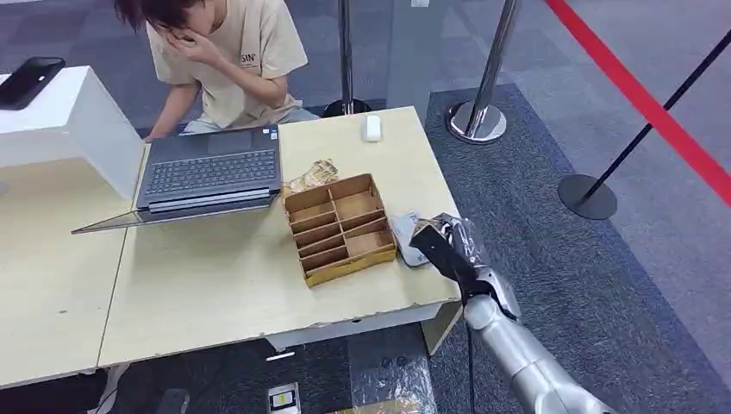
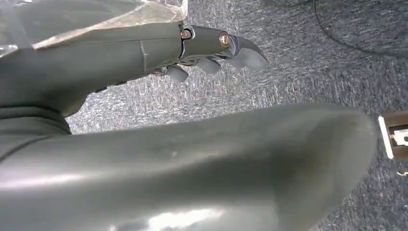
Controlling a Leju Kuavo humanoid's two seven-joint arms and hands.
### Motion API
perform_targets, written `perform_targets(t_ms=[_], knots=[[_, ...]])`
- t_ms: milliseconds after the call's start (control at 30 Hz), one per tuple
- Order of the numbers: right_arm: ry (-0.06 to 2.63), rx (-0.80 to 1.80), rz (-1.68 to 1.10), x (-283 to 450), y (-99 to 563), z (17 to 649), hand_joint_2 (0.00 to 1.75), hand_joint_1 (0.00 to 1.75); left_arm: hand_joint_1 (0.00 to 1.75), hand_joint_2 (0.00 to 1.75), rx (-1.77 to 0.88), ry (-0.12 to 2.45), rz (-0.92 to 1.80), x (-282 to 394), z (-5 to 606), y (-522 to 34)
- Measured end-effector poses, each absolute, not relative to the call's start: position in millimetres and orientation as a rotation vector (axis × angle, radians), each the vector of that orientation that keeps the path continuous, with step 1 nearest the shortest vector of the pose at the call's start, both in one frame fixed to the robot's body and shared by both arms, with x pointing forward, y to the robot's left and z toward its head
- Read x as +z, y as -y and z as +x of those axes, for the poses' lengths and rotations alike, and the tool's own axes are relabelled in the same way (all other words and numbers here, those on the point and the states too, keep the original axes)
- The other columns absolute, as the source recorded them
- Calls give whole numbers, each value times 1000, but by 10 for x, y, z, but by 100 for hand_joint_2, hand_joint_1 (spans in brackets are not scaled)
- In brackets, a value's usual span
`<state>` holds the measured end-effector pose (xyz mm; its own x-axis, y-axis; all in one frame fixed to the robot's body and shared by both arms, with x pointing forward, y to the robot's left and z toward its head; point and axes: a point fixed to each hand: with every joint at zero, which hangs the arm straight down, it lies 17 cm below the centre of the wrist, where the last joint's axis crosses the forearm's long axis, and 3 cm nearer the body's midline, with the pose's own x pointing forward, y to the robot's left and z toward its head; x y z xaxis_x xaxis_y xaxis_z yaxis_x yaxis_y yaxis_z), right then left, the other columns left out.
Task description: Pass the card to the sensor for recognition and then transmit it.
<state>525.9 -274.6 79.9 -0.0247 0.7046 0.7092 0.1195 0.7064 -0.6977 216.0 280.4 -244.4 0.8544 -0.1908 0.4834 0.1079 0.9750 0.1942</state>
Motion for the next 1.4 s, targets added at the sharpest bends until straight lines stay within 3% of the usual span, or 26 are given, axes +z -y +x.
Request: perform_targets(t_ms=[1400], knots=[[1413, 631, -739, 826, 2884, 5712, 175, 175, 0, 0, -225, 530, 102, -2377, 2348, -2632]])
